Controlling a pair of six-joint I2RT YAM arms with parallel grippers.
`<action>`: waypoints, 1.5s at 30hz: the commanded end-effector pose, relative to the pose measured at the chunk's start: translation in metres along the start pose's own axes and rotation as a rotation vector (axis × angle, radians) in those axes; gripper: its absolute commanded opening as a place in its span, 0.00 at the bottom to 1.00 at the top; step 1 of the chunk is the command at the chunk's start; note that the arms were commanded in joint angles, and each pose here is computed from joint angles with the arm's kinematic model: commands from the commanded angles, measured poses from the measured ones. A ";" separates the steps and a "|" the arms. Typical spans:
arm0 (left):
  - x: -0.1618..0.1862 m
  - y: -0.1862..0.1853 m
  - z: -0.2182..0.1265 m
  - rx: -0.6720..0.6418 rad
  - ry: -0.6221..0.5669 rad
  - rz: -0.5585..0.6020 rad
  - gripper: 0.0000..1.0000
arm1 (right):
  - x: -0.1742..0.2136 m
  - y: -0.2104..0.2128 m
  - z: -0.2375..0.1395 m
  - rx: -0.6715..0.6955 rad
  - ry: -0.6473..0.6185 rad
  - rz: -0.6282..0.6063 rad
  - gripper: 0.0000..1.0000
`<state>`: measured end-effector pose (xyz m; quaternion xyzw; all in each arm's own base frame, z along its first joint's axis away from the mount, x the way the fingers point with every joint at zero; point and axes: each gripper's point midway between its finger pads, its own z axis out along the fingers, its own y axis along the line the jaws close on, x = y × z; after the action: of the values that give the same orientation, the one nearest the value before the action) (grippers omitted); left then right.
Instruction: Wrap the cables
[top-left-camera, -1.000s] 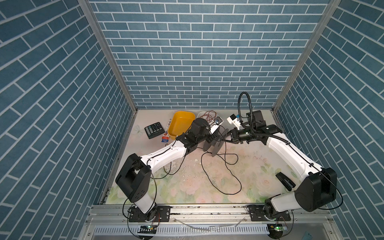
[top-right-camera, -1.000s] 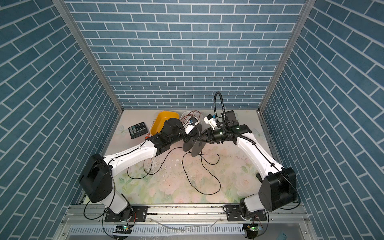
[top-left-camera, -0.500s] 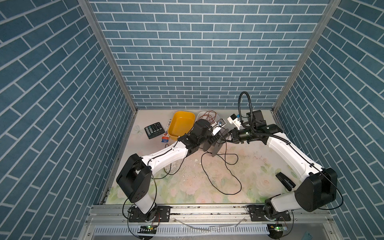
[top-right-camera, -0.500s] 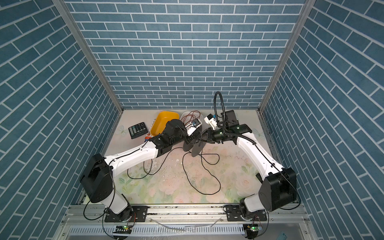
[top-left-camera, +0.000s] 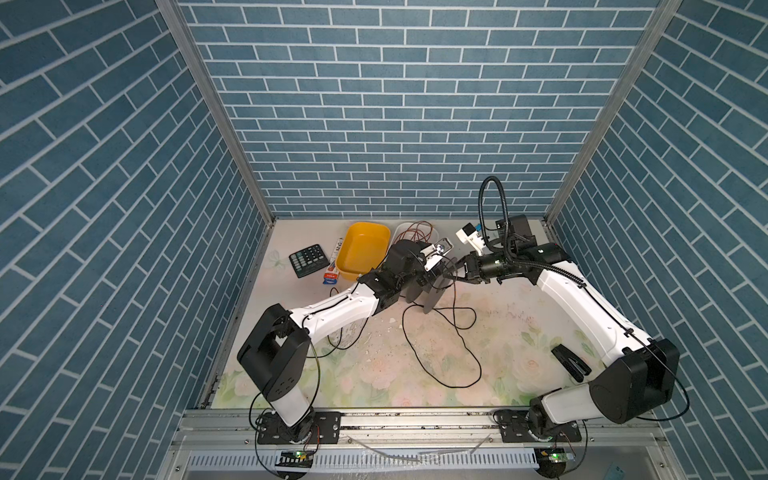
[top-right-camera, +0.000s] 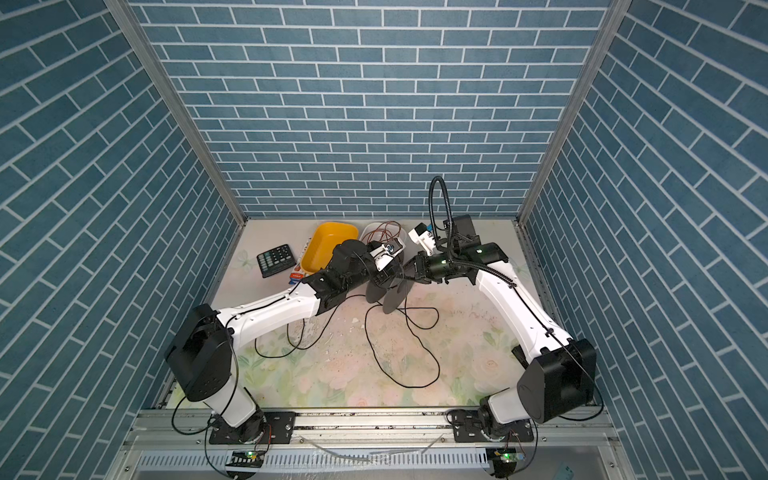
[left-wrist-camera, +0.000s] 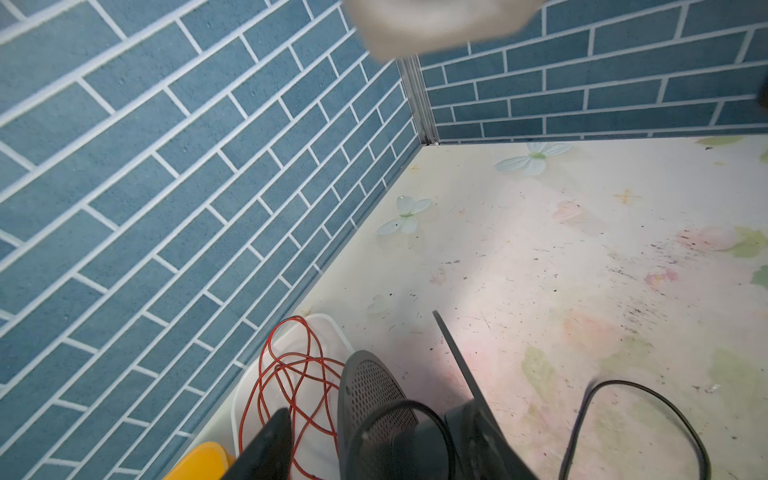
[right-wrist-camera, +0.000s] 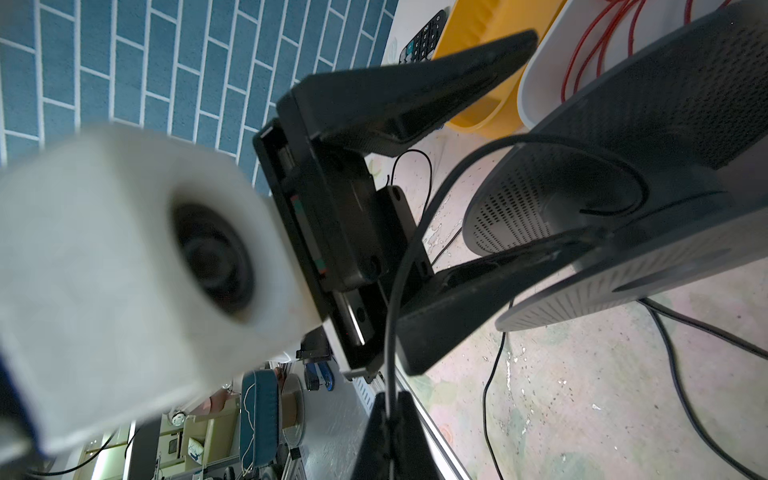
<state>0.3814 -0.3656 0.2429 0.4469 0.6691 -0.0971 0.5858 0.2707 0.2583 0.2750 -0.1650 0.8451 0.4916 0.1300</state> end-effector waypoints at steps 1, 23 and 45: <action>-0.025 0.011 0.005 -0.046 -0.099 0.015 0.62 | -0.006 0.019 -0.015 -0.014 -0.025 -0.074 0.00; -0.035 0.011 -0.011 -0.046 -0.009 -0.022 0.00 | -0.022 -0.012 -0.034 0.218 -0.169 -0.125 0.39; -0.008 0.017 -0.026 -0.114 0.261 -0.153 0.15 | -0.009 -0.066 -0.043 0.565 -0.372 -0.212 0.62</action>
<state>0.3784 -0.3516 0.2692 0.3820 0.7602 -0.0477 0.5233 0.2989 0.2008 0.2527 -0.1273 0.8834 0.2717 0.3600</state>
